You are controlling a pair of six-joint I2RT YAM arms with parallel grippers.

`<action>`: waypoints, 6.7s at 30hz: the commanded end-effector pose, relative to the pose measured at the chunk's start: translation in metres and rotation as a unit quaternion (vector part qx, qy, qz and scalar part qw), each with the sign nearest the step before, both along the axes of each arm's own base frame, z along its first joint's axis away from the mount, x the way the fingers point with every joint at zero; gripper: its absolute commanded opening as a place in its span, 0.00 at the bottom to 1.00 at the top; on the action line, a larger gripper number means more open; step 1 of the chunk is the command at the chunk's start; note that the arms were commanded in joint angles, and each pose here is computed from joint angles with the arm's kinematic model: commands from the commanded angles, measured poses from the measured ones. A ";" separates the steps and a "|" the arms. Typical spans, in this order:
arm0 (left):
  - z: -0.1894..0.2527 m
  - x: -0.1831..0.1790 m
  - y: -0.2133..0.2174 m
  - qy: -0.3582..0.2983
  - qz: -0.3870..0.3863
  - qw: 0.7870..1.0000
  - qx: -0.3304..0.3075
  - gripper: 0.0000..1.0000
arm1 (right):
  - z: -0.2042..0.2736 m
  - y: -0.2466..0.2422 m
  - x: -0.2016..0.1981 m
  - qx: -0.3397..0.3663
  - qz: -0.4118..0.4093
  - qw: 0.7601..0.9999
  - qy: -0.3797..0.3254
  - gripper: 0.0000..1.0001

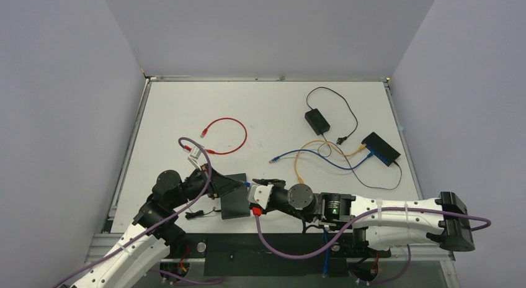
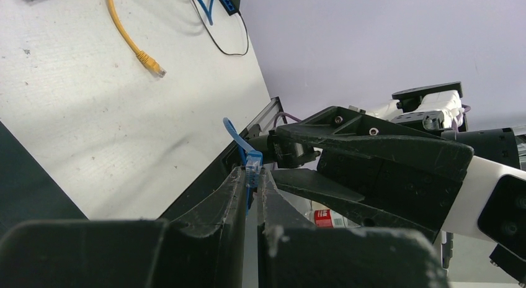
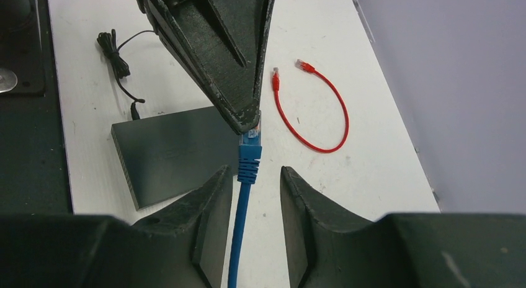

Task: Insert the plug into the switch port
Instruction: Pick up the connector from the center of the board, then insert the connector into the switch port.

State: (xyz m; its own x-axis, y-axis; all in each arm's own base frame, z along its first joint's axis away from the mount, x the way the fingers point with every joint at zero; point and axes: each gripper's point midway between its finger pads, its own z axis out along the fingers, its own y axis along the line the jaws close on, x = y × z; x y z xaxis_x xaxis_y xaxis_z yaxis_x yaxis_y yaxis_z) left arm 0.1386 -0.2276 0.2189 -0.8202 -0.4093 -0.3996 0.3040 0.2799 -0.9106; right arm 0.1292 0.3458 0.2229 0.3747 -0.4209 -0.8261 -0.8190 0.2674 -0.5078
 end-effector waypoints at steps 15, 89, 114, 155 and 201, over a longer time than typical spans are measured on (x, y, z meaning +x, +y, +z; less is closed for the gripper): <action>0.023 0.000 0.001 -0.028 0.002 0.999 -0.028 0.00 | 0.002 0.015 -0.004 0.027 0.006 1.000 0.011 0.31; -0.159 0.036 0.080 0.132 0.181 0.920 0.320 0.43 | -0.169 -0.025 -0.001 -0.199 -0.039 0.949 0.240 0.00; -0.180 0.035 0.047 0.098 0.082 0.945 0.302 0.38 | -0.180 -0.001 -0.005 -0.187 0.002 0.949 0.254 0.00; -0.173 0.038 0.038 0.069 0.055 0.950 0.299 0.34 | -0.178 -0.016 0.003 -0.163 -0.035 0.955 0.244 0.00; -0.172 0.040 0.040 0.063 0.055 0.948 0.308 0.34 | -0.185 -0.020 0.006 -0.179 -0.046 0.948 0.260 0.00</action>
State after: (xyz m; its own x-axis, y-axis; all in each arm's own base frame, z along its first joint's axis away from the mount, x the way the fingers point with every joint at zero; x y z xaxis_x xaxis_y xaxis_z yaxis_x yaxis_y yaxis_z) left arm 0.1693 -0.1773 0.0269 -0.8658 -0.2156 -0.4515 0.0873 0.8234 -0.5606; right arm 0.1307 0.3083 0.0258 -0.0937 -0.7642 -0.6381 -0.9652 0.2270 -0.1302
